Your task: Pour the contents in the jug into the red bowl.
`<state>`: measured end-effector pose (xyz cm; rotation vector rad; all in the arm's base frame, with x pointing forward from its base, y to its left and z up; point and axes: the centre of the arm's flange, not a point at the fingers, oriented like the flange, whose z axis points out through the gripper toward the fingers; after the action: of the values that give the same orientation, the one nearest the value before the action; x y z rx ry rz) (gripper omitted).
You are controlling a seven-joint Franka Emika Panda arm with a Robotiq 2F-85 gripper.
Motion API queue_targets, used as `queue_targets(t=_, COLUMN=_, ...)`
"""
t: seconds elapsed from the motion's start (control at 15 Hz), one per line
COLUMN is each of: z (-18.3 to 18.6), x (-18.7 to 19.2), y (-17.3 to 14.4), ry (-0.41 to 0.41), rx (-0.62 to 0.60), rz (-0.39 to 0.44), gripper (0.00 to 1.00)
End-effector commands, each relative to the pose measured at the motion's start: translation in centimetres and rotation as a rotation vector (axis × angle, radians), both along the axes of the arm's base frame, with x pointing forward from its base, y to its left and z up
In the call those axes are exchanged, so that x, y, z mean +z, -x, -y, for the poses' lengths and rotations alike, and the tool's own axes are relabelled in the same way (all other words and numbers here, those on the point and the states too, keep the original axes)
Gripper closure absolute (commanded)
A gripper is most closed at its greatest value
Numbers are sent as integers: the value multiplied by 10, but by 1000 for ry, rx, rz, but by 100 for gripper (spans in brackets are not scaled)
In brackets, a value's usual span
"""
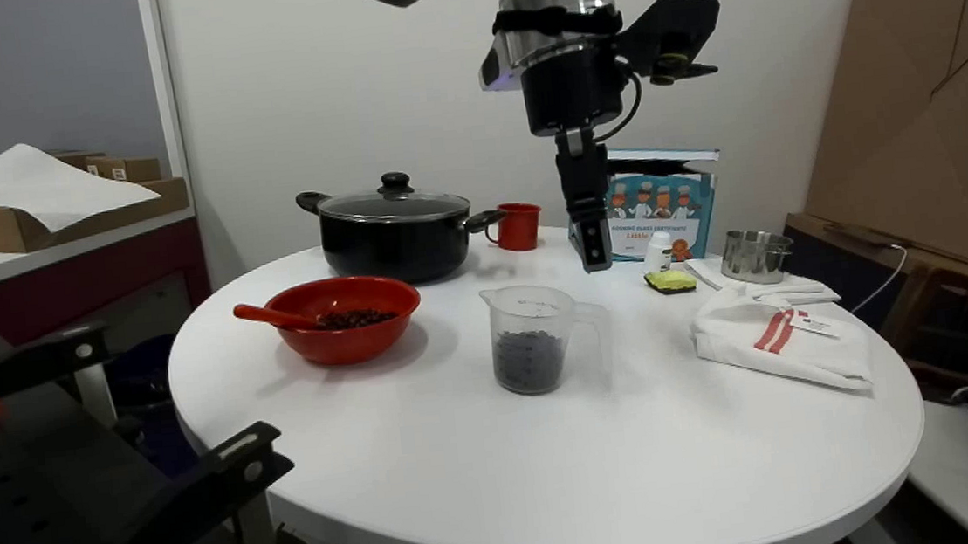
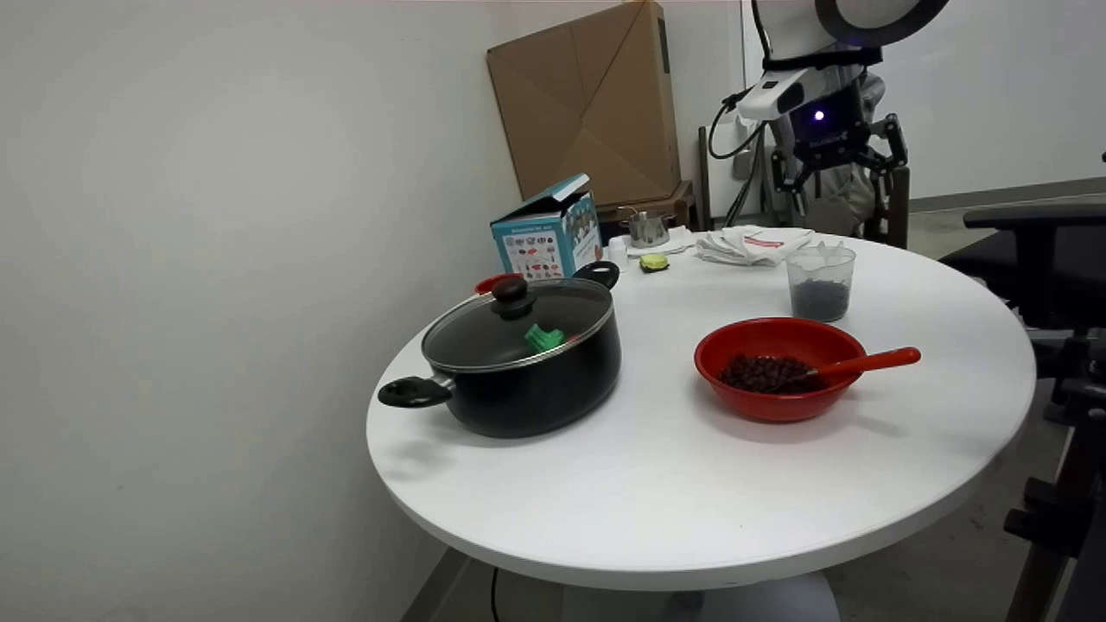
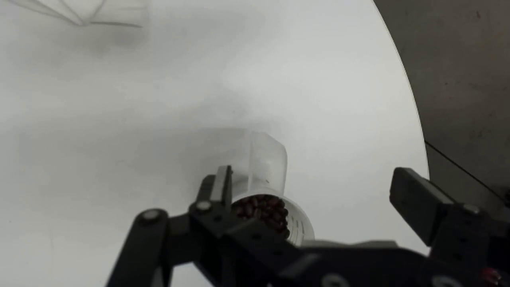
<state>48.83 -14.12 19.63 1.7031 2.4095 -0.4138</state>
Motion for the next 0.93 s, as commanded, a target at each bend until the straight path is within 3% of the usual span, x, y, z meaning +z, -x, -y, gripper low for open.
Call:
queue_targets(t=0.0, z=2, x=-8, y=19, ry=7, rx=-3, rz=35, gripper=0)
queue_targets(t=0.47, z=24, x=-15, y=28, ry=31, rx=-7, rz=74, gripper=0)
queue_targets(t=0.87, z=33, x=-26, y=22, ry=1, rx=10, rz=92, gripper=0)
